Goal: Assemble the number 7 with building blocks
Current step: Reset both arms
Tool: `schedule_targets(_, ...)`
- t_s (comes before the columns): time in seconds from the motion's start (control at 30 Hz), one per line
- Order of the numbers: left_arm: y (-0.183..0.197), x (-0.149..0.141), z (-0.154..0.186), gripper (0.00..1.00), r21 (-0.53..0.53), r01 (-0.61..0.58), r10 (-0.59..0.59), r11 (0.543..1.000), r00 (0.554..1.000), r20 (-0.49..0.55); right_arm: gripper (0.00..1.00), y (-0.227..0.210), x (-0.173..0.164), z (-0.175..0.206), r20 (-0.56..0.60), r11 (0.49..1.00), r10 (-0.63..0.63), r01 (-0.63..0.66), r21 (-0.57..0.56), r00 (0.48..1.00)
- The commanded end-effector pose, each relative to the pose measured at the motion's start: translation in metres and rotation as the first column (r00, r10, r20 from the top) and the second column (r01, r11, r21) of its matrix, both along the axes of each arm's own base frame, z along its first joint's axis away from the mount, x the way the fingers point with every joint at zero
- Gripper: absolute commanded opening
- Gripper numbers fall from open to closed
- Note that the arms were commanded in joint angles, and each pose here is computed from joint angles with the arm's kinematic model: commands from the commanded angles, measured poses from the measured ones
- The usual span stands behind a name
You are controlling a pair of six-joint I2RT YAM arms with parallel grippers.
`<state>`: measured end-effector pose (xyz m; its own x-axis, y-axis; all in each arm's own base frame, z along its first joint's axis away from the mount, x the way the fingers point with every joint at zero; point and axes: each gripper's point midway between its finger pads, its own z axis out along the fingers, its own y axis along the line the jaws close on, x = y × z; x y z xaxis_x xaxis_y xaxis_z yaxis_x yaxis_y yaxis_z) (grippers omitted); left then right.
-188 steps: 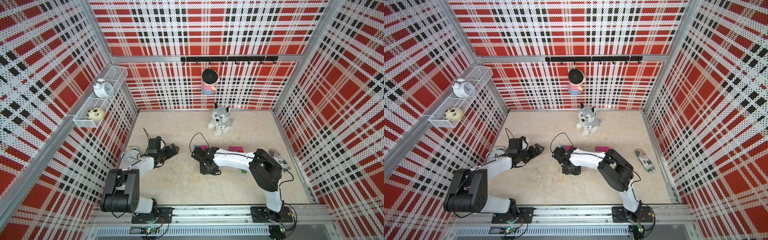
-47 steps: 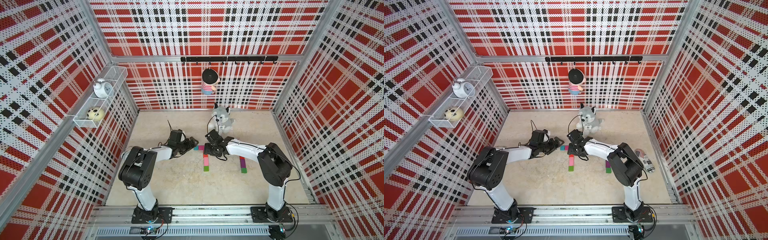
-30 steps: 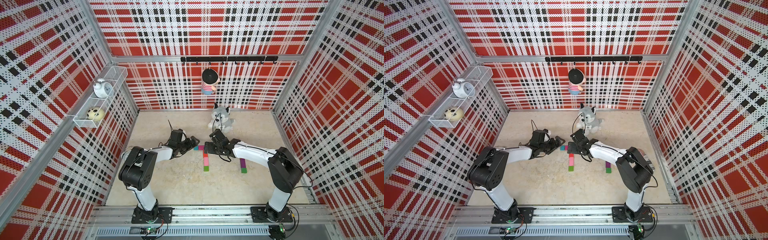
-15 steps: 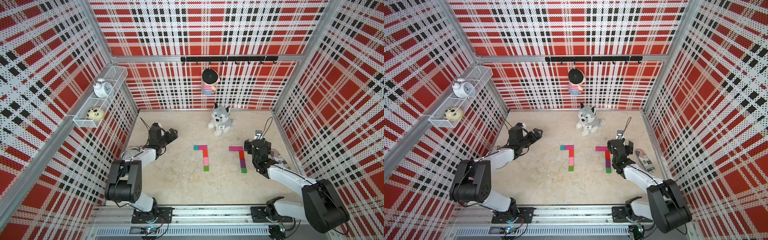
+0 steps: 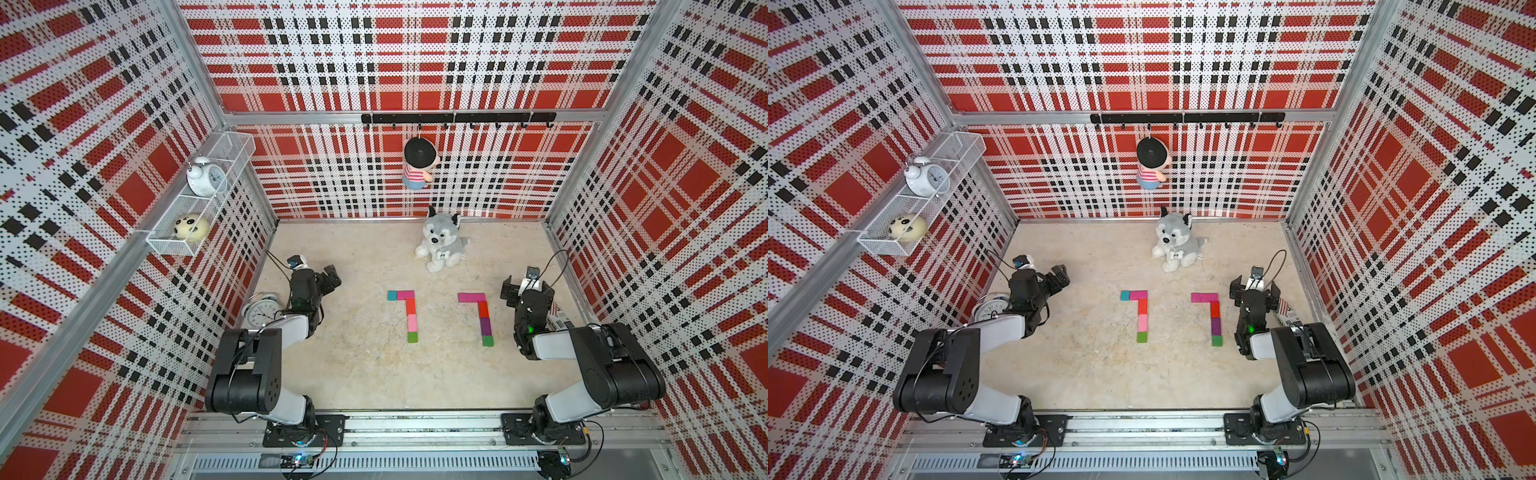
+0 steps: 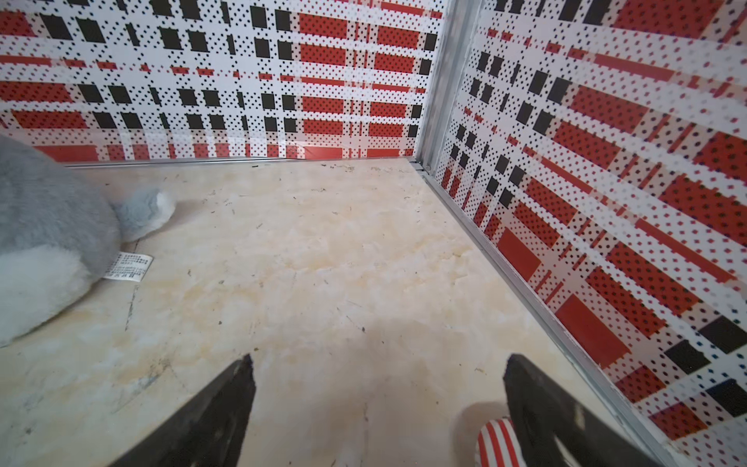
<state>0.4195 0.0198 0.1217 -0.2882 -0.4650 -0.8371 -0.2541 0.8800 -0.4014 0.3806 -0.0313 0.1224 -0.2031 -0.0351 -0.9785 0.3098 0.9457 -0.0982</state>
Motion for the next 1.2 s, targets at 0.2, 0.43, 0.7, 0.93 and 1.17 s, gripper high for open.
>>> schedule_targets(0.2,0.026,0.001,0.048,0.98,0.048,-0.124,0.112,0.991,0.975,0.193,1.00,0.003,-0.002,0.010,0.101,0.999,0.031,-0.035,0.040,0.994)
schedule_targets(0.43,0.049,-0.025,0.066,0.98,0.227,-0.256,0.202,0.940,0.950,0.237,1.00,0.004,-0.001,0.013,0.116,0.999,0.039,-0.043,0.033,0.992)
schedule_targets(0.7,0.050,-0.023,0.079,0.98,0.286,-0.274,0.176,0.918,0.929,0.326,1.00,0.004,-0.001,0.013,0.118,0.999,0.038,-0.043,0.033,0.992)
schedule_targets(0.93,0.032,-0.041,0.079,0.98,0.342,-0.272,0.156,0.899,0.931,0.329,1.00,0.004,-0.001,0.013,0.118,0.999,0.038,-0.042,0.033,0.992)
schedule_targets(1.17,0.038,-0.074,0.064,0.98,0.336,-0.322,0.208,0.885,0.920,0.332,1.00,0.004,-0.001,0.013,0.119,0.999,0.038,-0.042,0.033,0.992)
